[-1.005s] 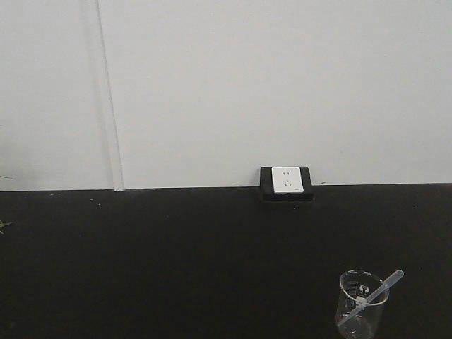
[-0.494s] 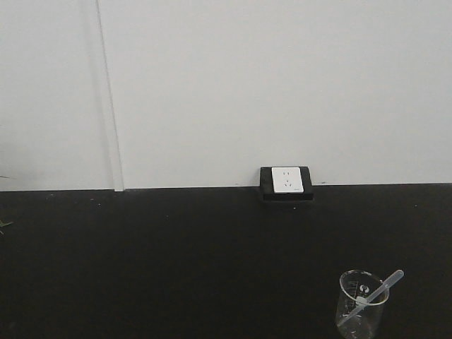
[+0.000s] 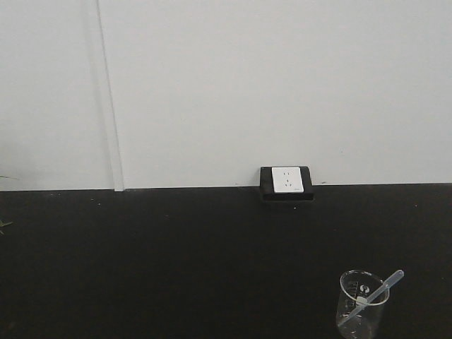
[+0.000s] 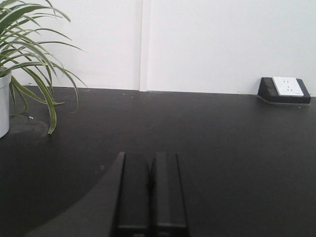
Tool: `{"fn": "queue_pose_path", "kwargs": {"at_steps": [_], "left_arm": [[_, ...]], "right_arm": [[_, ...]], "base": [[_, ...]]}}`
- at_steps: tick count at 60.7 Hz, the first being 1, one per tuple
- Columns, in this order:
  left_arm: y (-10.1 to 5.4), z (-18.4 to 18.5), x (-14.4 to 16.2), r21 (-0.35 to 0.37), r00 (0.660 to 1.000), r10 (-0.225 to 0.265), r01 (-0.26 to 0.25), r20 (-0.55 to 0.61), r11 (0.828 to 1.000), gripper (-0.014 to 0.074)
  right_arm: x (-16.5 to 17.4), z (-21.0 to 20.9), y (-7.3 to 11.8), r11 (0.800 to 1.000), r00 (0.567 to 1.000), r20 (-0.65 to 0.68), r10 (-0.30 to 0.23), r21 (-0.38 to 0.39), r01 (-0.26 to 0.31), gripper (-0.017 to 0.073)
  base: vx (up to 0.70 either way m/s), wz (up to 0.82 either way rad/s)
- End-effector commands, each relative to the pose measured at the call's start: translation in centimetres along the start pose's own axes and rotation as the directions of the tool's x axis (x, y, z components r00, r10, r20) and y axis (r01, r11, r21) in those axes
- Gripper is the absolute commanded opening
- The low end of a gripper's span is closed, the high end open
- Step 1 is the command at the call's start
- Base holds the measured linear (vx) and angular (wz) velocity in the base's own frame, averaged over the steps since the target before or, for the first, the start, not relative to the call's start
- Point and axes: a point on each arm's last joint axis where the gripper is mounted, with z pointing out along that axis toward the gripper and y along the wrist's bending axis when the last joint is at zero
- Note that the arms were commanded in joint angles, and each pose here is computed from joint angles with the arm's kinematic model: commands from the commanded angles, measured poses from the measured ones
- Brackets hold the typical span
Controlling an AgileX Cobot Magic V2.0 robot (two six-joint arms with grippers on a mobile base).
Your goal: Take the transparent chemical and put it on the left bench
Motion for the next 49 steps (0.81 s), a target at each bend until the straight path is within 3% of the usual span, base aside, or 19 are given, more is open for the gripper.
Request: {"fn": "queue_pose_path", "kwargs": {"at_steps": [1, 5, 16, 19, 33, 43, 49], "left_arm": [[0.0, -0.1, -0.3, -0.002, 0.997, -0.009, 0.009, 0.081, 1.0, -0.0003], [0.0, -0.1, -0.3, -0.002, 0.997, -0.009, 0.009, 0.081, 1.0, -0.0003], [0.0, -0.1, -0.3, -0.002, 0.997, -0.009, 0.009, 0.081, 1.0, -0.0003], [0.0, -0.1, -0.3, -0.002, 0.997, -0.009, 0.009, 0.081, 1.0, -0.0003], [0.0, -0.1, -0.3, -0.002, 0.997, -0.009, 0.009, 0.081, 1.0, -0.0003], [0.0, -0.1, -0.3, -0.002, 0.997, -0.009, 0.009, 0.081, 1.0, -0.0003], [0.0, -0.1, -0.3, -0.002, 0.997, -0.009, 0.009, 0.081, 1.0, -0.0003]], "right_arm": [[-2.7, -0.1, 0.2, 1.0, 0.992, 0.125, 0.007, -0.016, -0.005, -0.0008], [-4.3, 0.2, 0.2, 1.0, 0.995, 0.094, -0.018, -0.004, 0.019, -0.0008], [-7.6, 2.8, 0.1, 0.981, 0.981, -0.036, -0.191, 0.006, 0.191, -0.0003], [-7.6, 3.7, 0.1, 0.978, 0.975, -0.076, -0.207, 0.0, 0.208, -0.0002], [-6.8, 7.3, 0.2, 0.98, 0.963, -0.182, -0.197, -0.039, 0.193, 0.0039], [-6.1, 9.3, 0.5, 0.99, 0.974, -0.184, -0.135, -0.059, 0.126, 0.0159], [-5.5, 10.5, 0.6, 0.99, 0.975, -0.183, -0.127, -0.077, 0.114, 0.0265]], "base": [[0.0, 0.0], [0.0, 0.0], [0.0, 0.0], [0.0, 0.0], [0.0, 0.0], [0.0, 0.0], [0.0, 0.0]]}}
